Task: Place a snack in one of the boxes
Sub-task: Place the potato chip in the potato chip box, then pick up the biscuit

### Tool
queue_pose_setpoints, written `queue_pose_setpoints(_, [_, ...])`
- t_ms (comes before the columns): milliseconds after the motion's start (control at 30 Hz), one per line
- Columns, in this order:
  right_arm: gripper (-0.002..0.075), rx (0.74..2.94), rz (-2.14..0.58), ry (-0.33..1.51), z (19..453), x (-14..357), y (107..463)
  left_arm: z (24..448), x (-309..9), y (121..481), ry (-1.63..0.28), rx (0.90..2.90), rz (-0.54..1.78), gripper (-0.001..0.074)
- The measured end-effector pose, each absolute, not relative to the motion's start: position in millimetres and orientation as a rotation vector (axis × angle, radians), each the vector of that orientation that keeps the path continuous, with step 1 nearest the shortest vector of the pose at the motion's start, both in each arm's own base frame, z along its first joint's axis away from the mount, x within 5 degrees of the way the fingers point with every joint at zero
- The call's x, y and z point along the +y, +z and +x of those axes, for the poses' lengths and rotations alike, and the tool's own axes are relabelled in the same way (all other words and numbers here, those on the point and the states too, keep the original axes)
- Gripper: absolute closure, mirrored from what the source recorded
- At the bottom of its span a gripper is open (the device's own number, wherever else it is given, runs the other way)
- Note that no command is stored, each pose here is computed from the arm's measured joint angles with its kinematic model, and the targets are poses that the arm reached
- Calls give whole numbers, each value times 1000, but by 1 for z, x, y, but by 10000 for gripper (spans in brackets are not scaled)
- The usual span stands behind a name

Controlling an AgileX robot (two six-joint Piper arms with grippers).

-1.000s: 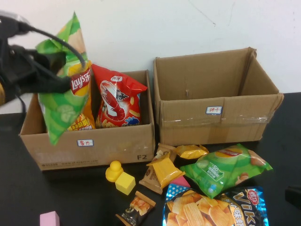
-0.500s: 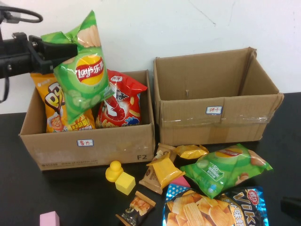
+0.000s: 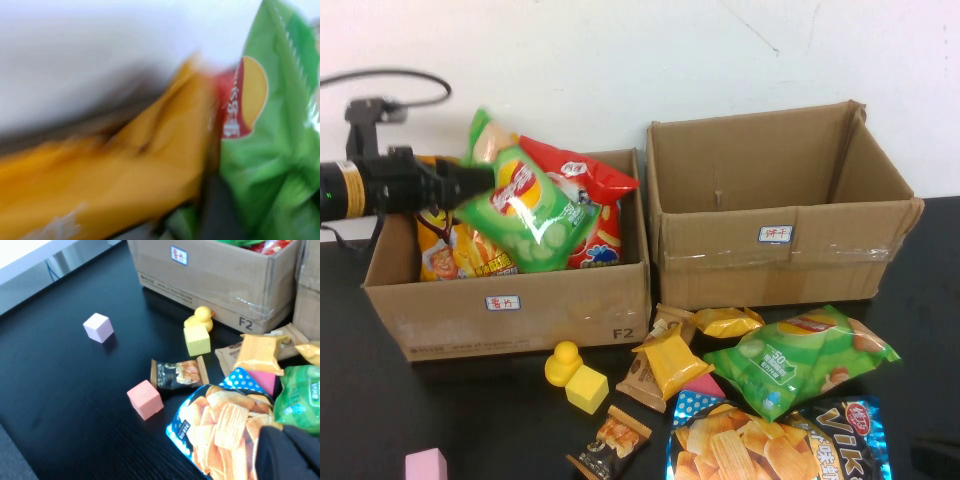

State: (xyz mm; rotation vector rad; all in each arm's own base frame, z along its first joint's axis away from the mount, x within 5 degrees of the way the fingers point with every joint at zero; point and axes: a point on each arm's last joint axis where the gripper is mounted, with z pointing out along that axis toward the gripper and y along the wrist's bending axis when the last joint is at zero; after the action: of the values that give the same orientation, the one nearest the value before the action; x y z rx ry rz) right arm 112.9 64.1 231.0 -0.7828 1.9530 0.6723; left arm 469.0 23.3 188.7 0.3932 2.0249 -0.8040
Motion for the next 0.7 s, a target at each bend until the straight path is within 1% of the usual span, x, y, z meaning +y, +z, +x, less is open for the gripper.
queue_pose_setpoints(67, [727,1951,-785,675,113,64,232,469,25,180,-780,2075,391,272])
queue_pose_setpoints(133, [727,1951,-787,677,113,64,232,468,24,179,-784,2086,411,231])
queue_pose_setpoints(200, [727,1950,-791,681,112,65,232,467,20,184,-808,2076,445,213])
queue_pose_setpoints(267, [727,1950,-792,683,112,65,232,465,15,196,-840,2044,491,204])
queue_pose_setpoints(333, [727,1949,-795,688,112,65,232,461,11,214,-853,2004,546,199])
queue_pose_setpoints(467, [727,1947,-802,699,111,66,232,449,6,267,-810,1902,626,204])
queue_pose_setpoints(533, [727,1947,-802,699,111,66,232,439,4,293,-781,1853,655,222])
queue_pose_setpoints(600, [727,1947,-803,701,111,66,232,427,1,322,-751,1801,681,276])
queue_pose_setpoints(633, [727,1947,-803,701,111,66,232,422,1,331,-744,1787,681,311])
queue_pose_setpoints(667, [727,1947,-803,701,111,66,232,416,-1,344,-742,1772,676,371])
queue_pose_setpoints(700, [727,1947,-803,701,111,66,232,409,-2,356,-742,1757,673,447])
